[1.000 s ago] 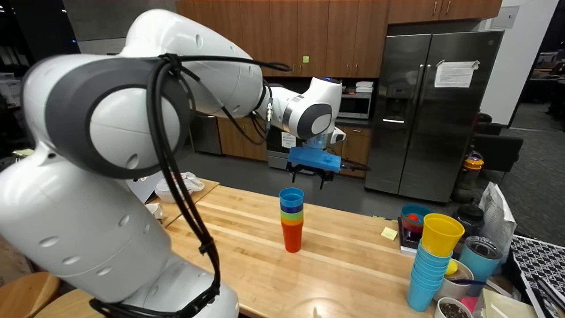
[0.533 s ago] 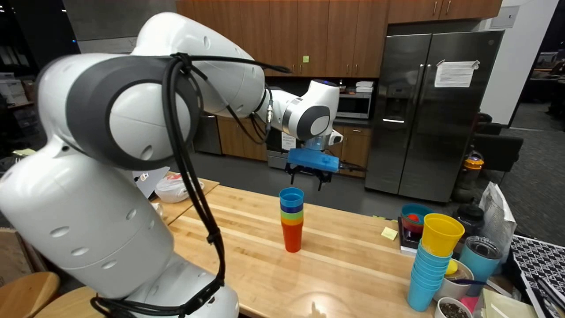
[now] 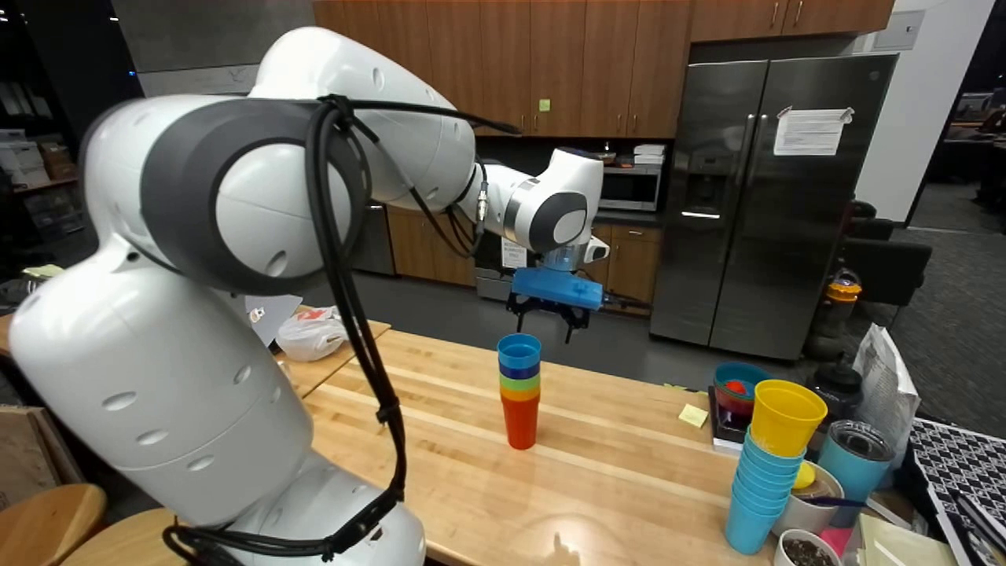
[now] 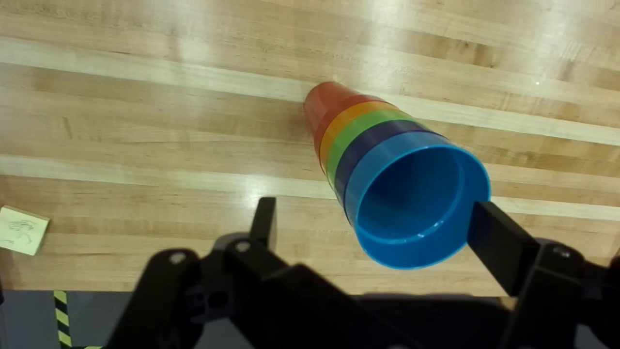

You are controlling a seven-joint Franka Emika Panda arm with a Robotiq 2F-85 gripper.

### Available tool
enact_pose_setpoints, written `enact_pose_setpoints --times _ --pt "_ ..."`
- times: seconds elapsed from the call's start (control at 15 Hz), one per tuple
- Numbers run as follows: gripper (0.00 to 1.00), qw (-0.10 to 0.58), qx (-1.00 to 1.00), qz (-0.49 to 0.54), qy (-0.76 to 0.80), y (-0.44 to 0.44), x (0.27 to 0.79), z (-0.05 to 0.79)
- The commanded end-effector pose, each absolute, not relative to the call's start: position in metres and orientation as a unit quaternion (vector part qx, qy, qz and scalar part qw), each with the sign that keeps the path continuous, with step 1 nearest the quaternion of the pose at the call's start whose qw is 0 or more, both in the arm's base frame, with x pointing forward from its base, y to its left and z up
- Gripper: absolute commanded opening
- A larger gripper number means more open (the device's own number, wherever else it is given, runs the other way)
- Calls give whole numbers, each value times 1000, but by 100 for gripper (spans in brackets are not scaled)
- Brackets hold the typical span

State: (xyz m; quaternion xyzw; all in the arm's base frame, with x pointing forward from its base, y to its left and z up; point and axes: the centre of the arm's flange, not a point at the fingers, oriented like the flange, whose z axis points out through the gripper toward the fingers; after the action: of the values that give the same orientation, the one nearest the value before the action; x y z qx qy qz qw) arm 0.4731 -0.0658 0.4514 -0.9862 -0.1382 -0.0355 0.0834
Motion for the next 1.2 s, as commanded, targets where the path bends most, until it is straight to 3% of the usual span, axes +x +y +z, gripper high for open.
enact_pose_setpoints --times 0.0,1.13 --pt "100 86 -987 -26 -133 -67 479 452" --pt "100 89 -987 -4 -135 -67 488 431"
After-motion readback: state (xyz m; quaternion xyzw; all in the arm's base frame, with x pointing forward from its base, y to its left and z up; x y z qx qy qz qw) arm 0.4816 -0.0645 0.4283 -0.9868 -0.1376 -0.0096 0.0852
